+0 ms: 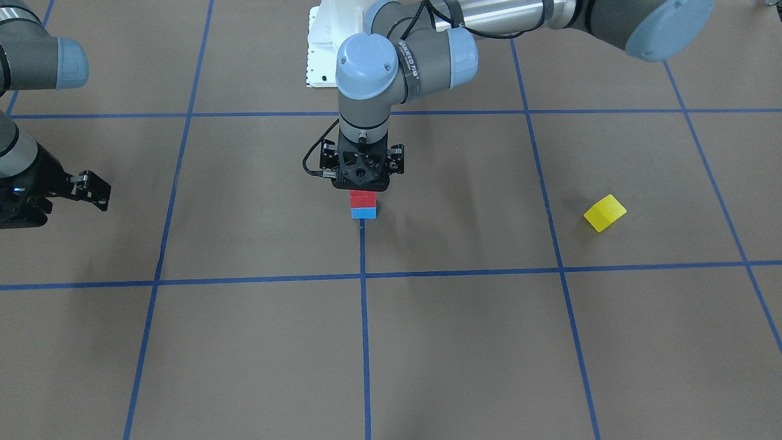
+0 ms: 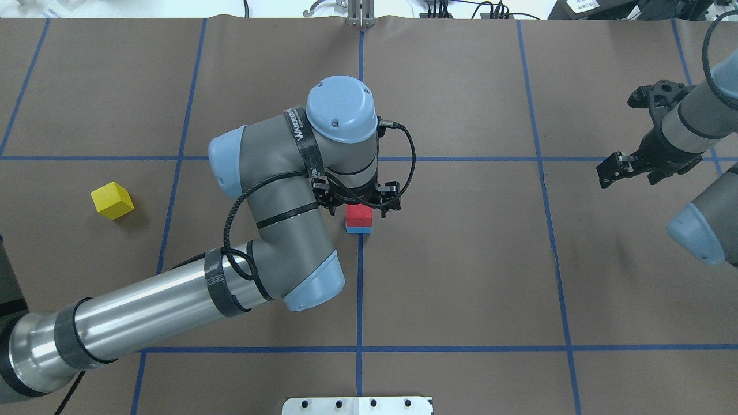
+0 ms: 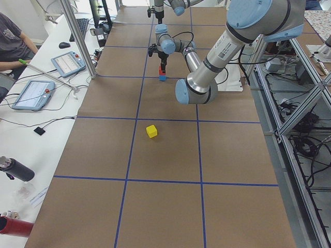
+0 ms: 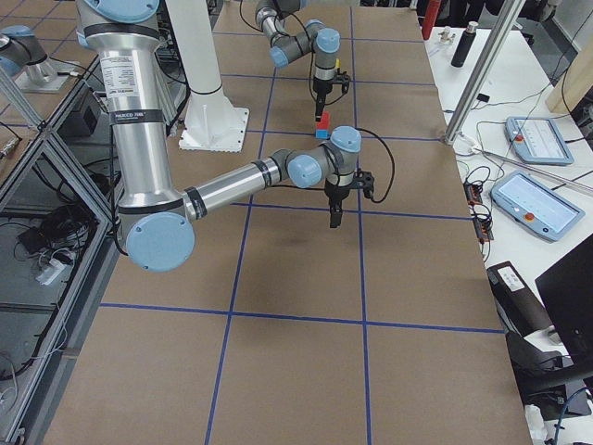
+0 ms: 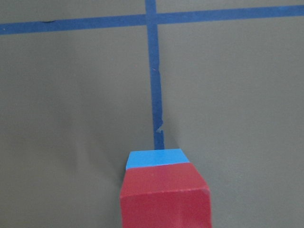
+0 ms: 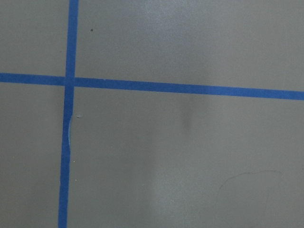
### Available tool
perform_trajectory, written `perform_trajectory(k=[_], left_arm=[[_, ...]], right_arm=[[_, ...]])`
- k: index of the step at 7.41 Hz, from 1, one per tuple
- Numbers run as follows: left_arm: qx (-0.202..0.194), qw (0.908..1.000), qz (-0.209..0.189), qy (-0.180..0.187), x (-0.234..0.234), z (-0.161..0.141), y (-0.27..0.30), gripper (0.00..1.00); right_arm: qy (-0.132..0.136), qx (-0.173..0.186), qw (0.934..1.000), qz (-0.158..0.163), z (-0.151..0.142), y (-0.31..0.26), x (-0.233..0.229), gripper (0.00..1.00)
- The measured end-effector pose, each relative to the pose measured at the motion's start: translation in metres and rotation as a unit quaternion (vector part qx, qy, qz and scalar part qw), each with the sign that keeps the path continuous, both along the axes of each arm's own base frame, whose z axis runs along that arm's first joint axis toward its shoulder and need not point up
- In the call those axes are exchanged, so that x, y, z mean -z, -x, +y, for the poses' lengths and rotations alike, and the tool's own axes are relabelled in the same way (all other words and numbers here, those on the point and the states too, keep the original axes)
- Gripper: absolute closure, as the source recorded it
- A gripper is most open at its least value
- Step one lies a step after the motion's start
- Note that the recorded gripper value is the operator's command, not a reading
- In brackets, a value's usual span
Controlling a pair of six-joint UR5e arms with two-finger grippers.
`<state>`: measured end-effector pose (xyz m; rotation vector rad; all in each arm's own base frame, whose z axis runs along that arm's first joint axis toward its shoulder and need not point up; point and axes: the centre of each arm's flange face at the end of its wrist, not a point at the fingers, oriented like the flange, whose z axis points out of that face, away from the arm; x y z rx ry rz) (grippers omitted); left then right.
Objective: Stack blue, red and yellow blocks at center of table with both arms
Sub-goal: 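Open the left gripper and lift it off the red cube, then move the left gripper to the yellow cube and close on it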
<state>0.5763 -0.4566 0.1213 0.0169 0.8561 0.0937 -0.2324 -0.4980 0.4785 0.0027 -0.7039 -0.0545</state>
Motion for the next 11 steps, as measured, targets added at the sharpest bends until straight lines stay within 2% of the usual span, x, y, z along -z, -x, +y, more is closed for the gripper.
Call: perform_trajectory(k=[2,4,8,9,11], left_arm=[[-0.002,0.9997,-0.009,-0.021,-0.029,0.002,0.068,0.01],[0.025,0.9991,-0.031,-0.013,-0.096,-0.001,0.147,0.0],[0.1,0.9928,-0.061,0.027,-0.276,-0.011,0.272,0.0],[0.119,0.9893,-0.07,0.046,-0.31,-0.014,0.287,0.0],[0.163,0.9802,-0.072,0.086,-0.343,-0.021,0.293,0.01]], right_arm=[[0.0,0.0,1.0,0.0,0.0,0.0,0.0,0.0],[0.0,-0.002,1.0,0.0,-0.001,-0.001,0.0,0.0],[-0.001,-0.003,1.0,0.0,0.0,-0.002,0.001,0.0],[-0.002,-0.003,1.0,-0.001,-0.001,-0.002,0.002,0.0],[-0.003,-0.003,1.0,-0.002,-0.001,-0.002,0.004,0.0]])
